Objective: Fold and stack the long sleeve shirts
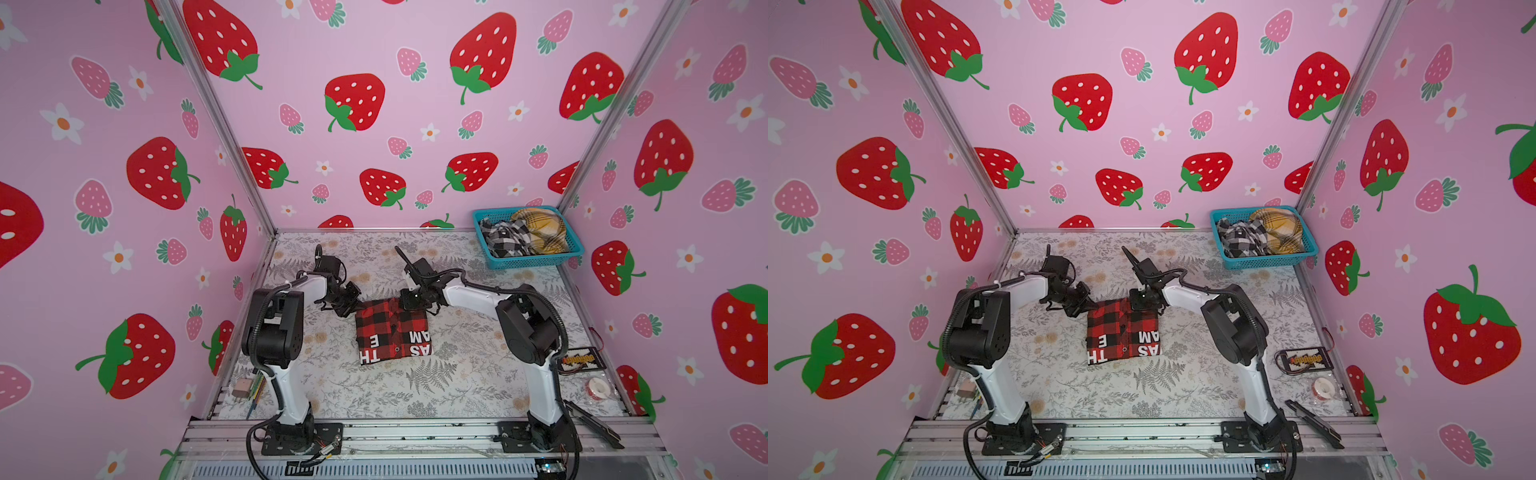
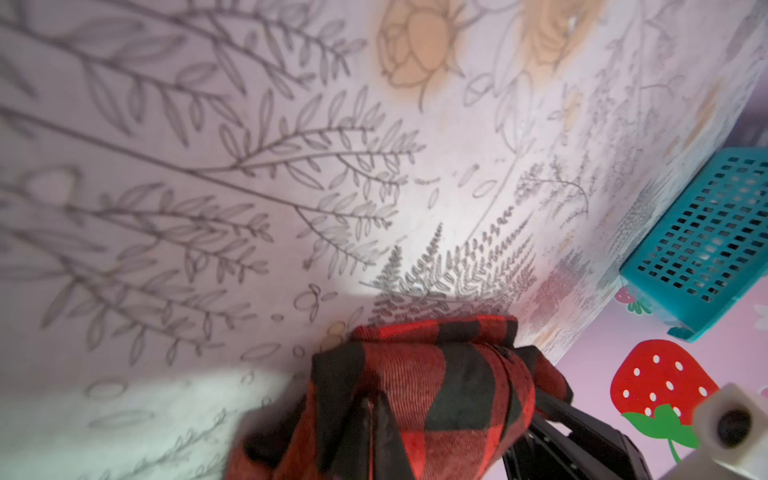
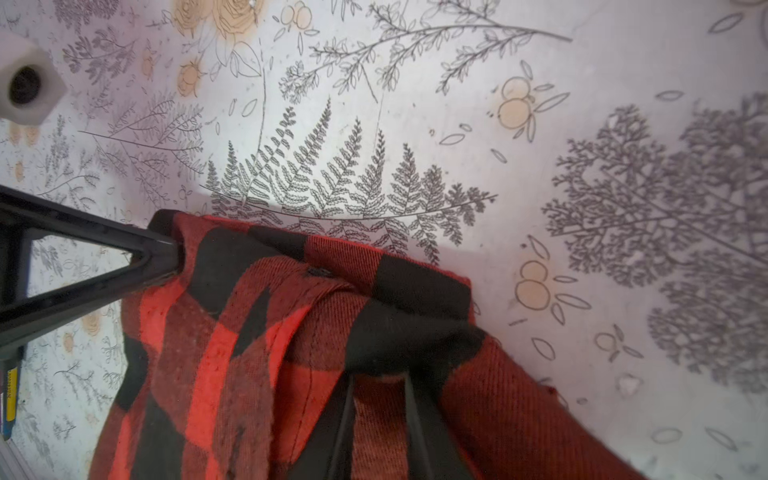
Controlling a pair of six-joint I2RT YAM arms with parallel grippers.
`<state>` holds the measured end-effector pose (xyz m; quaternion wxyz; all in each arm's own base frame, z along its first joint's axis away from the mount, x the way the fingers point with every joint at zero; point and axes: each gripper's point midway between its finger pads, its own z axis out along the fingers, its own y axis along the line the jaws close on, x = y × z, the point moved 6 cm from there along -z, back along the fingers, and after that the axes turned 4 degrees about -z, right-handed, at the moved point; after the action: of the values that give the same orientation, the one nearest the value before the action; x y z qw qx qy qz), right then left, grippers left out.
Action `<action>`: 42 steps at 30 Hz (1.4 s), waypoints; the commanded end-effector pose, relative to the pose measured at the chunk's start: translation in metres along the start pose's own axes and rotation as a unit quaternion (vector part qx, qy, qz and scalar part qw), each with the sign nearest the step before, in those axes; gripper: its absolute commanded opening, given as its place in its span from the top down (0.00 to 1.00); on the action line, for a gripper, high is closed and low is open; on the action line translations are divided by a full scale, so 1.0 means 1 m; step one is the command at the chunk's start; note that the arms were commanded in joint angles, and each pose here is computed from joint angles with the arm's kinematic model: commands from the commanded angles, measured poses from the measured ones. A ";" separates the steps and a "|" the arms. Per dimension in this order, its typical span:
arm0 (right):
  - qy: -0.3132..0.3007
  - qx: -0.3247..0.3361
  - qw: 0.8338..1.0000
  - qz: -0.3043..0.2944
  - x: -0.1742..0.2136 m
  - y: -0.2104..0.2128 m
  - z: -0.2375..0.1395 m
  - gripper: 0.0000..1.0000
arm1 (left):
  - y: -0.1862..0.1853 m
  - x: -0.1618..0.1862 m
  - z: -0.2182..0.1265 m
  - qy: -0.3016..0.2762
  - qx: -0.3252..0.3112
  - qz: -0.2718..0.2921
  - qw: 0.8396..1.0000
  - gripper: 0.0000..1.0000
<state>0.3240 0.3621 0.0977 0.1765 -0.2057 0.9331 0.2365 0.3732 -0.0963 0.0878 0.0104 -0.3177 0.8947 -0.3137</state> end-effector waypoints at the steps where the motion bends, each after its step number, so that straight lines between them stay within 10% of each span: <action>1: -0.028 0.023 0.999 -0.014 -0.009 0.004 -0.037 0.73 | -0.018 0.012 -0.039 -0.026 0.016 0.033 0.999 0.84; 13: -0.126 0.090 0.988 -0.014 0.035 -0.023 -0.114 0.62 | 0.029 0.111 -0.123 -0.199 -0.048 0.197 0.959 0.84; 24: -0.098 0.064 0.993 0.011 0.081 -0.037 -0.093 0.59 | 0.087 0.138 -0.128 -0.260 -0.049 0.147 0.953 1.00; 31: -0.111 0.051 0.992 0.009 0.085 -0.035 -0.099 0.59 | 0.062 0.108 -0.087 -0.083 0.131 0.041 0.987 0.68; 42: -0.098 -0.014 0.995 -0.010 0.080 -0.015 -0.095 0.56 | 0.074 0.089 -0.065 -0.047 0.166 -0.024 0.985 0.40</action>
<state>0.2413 0.2670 0.1284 0.2661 -0.1830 0.9159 0.2384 0.2459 -0.0661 0.1190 0.1130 -0.3381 0.8414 -0.4062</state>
